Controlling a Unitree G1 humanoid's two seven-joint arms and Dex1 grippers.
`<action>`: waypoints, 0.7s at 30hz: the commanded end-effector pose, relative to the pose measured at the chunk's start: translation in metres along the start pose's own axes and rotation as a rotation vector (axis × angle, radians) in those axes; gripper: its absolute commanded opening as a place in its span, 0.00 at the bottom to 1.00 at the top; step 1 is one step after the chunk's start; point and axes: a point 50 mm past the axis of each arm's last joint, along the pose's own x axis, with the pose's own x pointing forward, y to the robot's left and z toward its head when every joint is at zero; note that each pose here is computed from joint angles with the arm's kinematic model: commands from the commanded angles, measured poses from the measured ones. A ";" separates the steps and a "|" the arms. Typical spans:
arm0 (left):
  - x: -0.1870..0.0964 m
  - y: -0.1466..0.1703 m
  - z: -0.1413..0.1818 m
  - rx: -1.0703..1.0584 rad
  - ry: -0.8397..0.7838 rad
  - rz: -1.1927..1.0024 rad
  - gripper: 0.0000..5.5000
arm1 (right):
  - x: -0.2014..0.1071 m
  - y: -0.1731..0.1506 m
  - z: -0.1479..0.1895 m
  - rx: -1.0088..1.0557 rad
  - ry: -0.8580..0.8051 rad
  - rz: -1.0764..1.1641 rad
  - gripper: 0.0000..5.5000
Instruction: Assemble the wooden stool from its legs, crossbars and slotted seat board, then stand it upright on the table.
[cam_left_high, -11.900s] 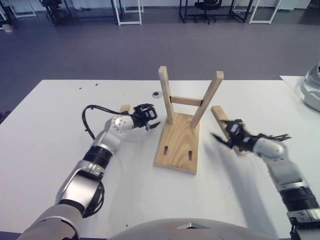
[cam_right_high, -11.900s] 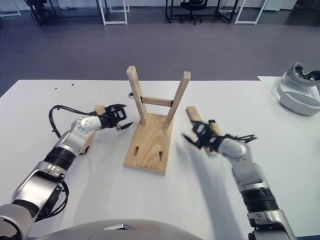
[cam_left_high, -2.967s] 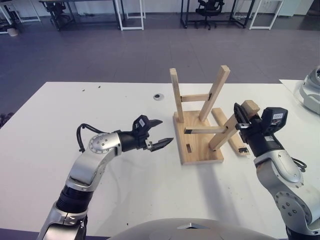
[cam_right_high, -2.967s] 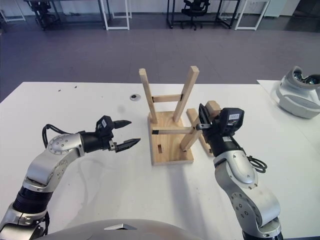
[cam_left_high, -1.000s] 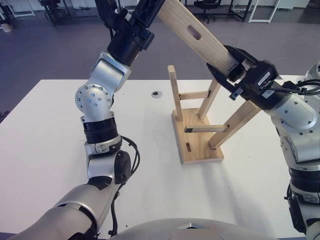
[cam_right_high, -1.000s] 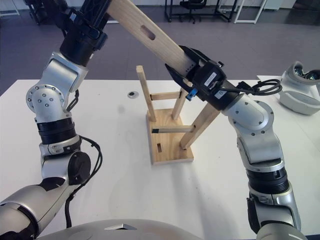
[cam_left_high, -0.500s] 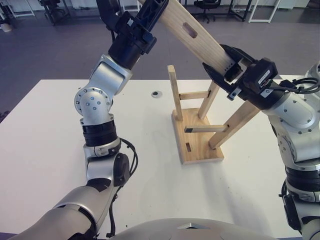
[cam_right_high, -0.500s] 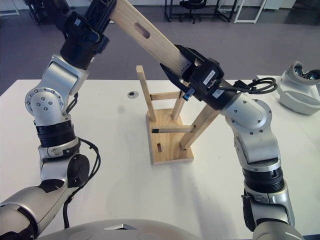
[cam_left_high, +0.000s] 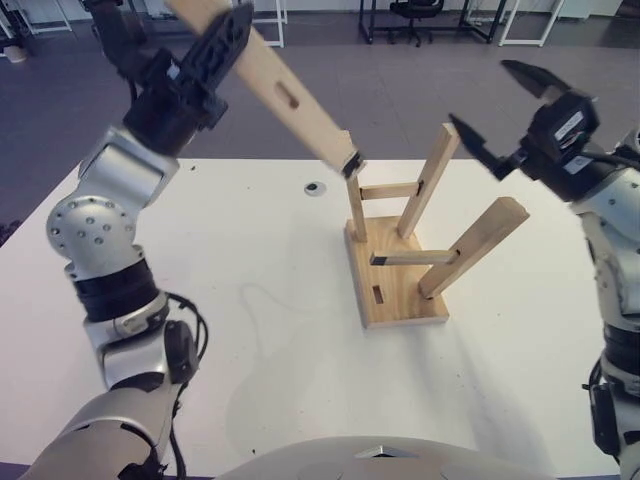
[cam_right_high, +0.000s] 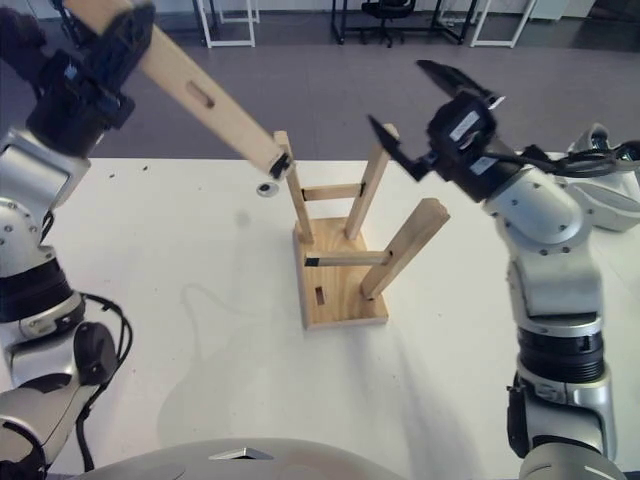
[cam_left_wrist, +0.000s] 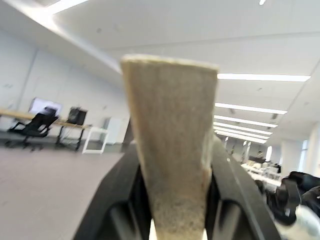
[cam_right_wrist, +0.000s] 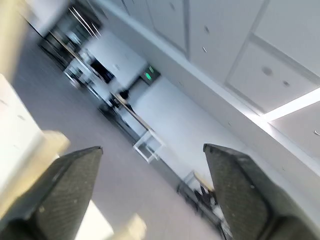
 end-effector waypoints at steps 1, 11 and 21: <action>-0.024 0.000 -0.033 0.008 0.149 0.102 0.19 | -0.027 0.002 -0.055 0.176 0.284 -0.008 0.68; -0.034 -0.003 -0.087 -0.247 0.102 0.490 0.19 | -0.073 0.135 -0.162 0.328 0.701 0.255 0.68; -0.050 -0.002 -0.115 -0.185 0.238 0.641 0.19 | -0.061 0.172 -0.127 0.375 0.517 0.388 0.68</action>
